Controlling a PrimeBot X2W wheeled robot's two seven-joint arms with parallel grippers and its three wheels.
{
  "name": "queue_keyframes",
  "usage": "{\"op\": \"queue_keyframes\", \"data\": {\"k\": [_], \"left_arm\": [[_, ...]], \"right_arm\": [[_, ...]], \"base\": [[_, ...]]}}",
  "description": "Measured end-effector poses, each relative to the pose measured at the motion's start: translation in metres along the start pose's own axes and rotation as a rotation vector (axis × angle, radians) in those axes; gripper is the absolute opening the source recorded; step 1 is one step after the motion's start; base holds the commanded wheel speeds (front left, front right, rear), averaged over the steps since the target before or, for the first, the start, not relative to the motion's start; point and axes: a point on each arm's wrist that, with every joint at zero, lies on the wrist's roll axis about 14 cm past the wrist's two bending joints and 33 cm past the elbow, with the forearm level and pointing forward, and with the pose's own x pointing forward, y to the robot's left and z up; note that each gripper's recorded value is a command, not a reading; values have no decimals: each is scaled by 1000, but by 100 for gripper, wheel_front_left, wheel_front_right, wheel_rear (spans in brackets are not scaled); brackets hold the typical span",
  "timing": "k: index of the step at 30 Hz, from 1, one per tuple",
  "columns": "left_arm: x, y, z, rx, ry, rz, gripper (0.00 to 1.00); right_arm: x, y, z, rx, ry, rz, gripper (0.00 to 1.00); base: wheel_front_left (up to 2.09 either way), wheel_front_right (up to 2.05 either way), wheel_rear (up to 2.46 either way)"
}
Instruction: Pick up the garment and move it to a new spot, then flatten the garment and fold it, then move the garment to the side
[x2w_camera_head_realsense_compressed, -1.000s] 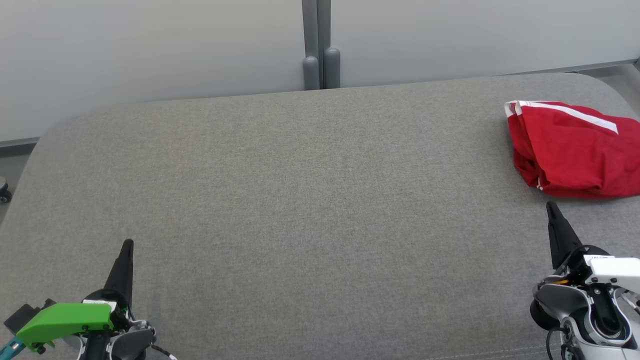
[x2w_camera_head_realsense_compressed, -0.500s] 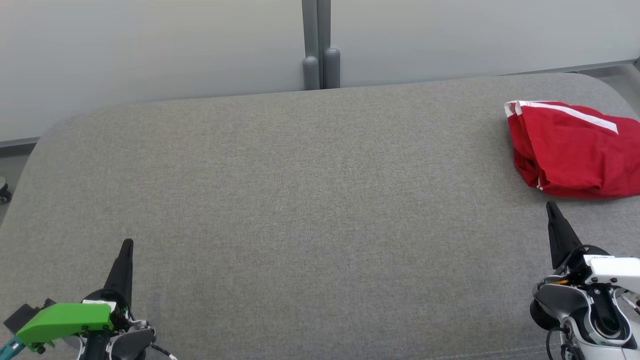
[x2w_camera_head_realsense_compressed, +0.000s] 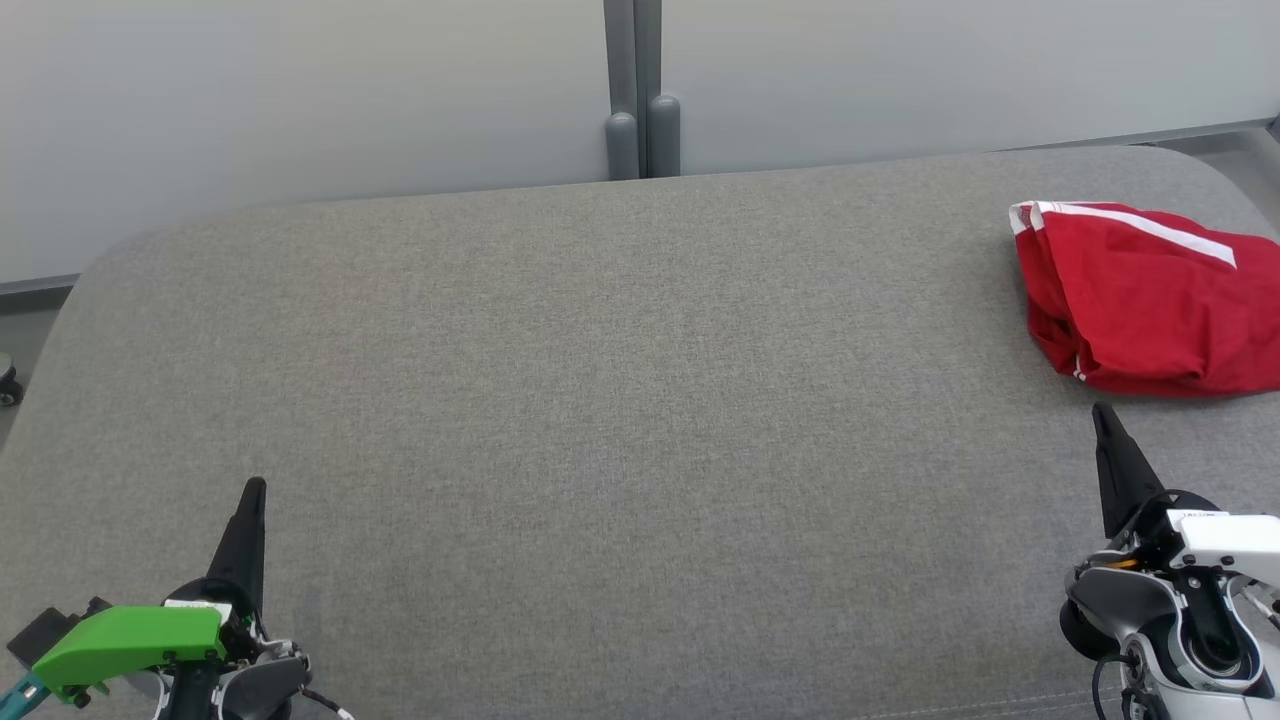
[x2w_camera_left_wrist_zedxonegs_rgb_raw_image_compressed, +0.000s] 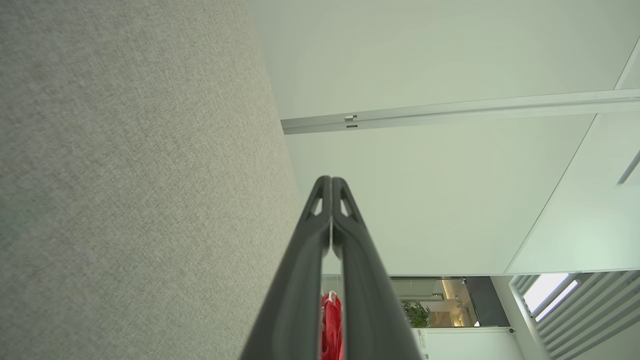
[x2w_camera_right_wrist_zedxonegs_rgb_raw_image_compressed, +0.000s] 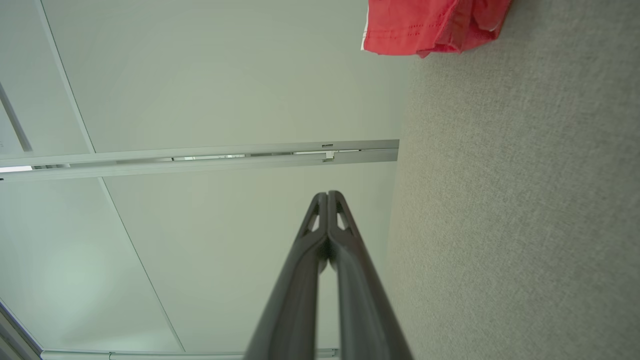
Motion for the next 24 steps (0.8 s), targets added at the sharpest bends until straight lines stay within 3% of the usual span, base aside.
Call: {"op": "queue_keyframes", "data": {"k": [24], "left_arm": [[0, 0, 0, 0, -1, -1, 0]], "right_arm": [[0, 0, 0, 0, 0, 0, 0]], "base": [[0, 0, 0]]}}
